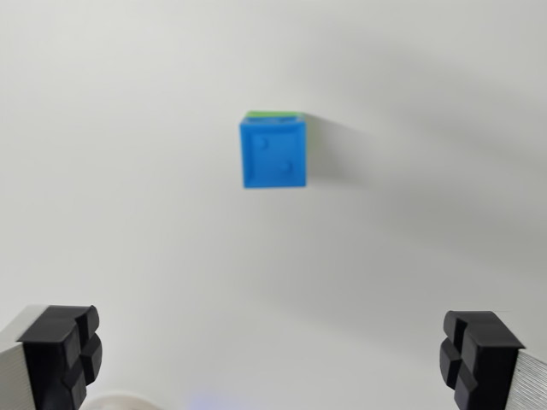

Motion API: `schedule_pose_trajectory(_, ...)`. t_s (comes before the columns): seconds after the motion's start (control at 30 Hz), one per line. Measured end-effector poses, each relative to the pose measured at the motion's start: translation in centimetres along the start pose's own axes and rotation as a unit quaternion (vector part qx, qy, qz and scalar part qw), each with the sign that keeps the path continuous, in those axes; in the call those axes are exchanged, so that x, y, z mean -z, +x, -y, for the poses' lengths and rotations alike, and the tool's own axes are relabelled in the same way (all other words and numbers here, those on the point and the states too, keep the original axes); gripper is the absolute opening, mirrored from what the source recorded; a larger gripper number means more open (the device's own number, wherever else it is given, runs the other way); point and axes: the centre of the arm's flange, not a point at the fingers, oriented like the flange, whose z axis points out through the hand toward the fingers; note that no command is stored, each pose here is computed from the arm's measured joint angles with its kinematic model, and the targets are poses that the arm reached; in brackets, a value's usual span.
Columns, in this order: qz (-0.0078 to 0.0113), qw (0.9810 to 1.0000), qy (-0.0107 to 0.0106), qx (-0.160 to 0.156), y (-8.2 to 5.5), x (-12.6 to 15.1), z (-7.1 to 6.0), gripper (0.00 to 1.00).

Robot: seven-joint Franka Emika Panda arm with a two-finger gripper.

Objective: Stack cube

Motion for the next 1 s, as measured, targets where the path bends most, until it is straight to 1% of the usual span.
schedule_pose_trajectory(0.17,-0.0005,1.0,0.0002,0.0,0.01,0.46,0.0,1.0)
schedule_pose_trajectory(0.33,0.0,1.0,0.0,0.0,0.02,0.41,0.0,1.0)
schedule_pose_trajectory(1.0,0.0001,1.0,0.0,0.0,0.02,0.41,0.0,1.0)
